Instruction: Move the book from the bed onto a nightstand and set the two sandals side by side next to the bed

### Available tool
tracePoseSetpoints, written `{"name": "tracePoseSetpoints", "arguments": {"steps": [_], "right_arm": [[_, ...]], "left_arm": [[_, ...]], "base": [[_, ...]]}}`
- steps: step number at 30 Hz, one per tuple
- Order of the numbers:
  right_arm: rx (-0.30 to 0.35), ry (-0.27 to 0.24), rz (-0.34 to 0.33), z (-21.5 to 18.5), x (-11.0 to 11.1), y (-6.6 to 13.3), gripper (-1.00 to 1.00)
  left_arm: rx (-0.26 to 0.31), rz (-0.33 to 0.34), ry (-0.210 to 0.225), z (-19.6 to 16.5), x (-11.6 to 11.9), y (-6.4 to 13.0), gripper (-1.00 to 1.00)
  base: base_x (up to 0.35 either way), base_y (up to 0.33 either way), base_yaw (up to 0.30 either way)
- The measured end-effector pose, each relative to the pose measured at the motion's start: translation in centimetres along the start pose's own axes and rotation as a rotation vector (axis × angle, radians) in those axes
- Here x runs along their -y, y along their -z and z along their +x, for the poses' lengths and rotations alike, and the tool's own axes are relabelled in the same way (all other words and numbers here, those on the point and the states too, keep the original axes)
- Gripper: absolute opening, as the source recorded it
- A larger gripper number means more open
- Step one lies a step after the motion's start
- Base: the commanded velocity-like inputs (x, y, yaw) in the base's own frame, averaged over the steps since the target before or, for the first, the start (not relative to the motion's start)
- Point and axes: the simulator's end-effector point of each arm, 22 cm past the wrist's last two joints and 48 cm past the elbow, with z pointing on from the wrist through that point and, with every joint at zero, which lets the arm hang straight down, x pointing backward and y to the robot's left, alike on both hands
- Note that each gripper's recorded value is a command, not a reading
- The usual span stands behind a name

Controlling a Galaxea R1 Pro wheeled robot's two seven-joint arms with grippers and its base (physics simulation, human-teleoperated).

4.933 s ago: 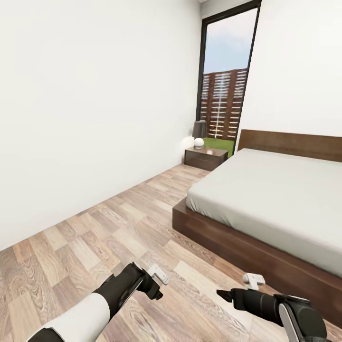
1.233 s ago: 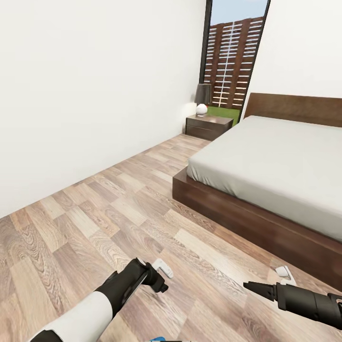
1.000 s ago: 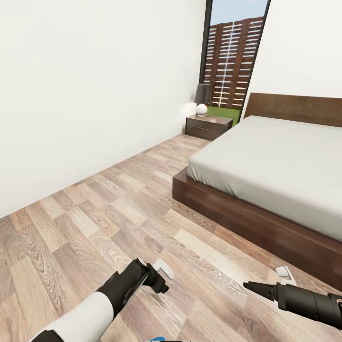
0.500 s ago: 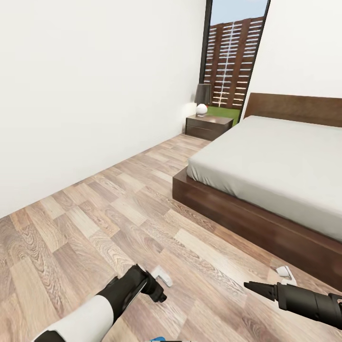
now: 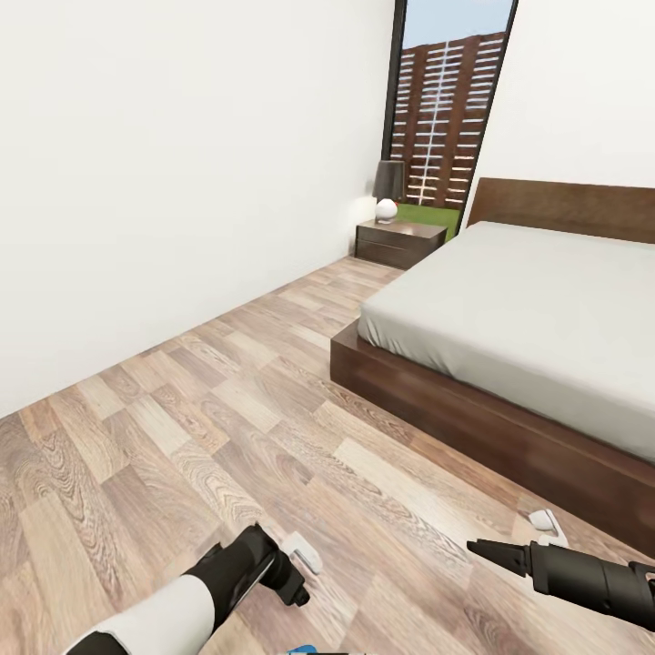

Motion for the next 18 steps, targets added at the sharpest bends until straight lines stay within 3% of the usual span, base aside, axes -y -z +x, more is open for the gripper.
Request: {"name": "tracePoseSetpoints", "arguments": {"steps": [18], "right_arm": [[-0.001,0.0,0.0,0.01,0.01,-0.01,1.0]], "left_arm": [[0.01,0.007,-0.005,0.18,0.35,-0.26,1.0]], "base": [[0.0,0.0,0.0]]}}
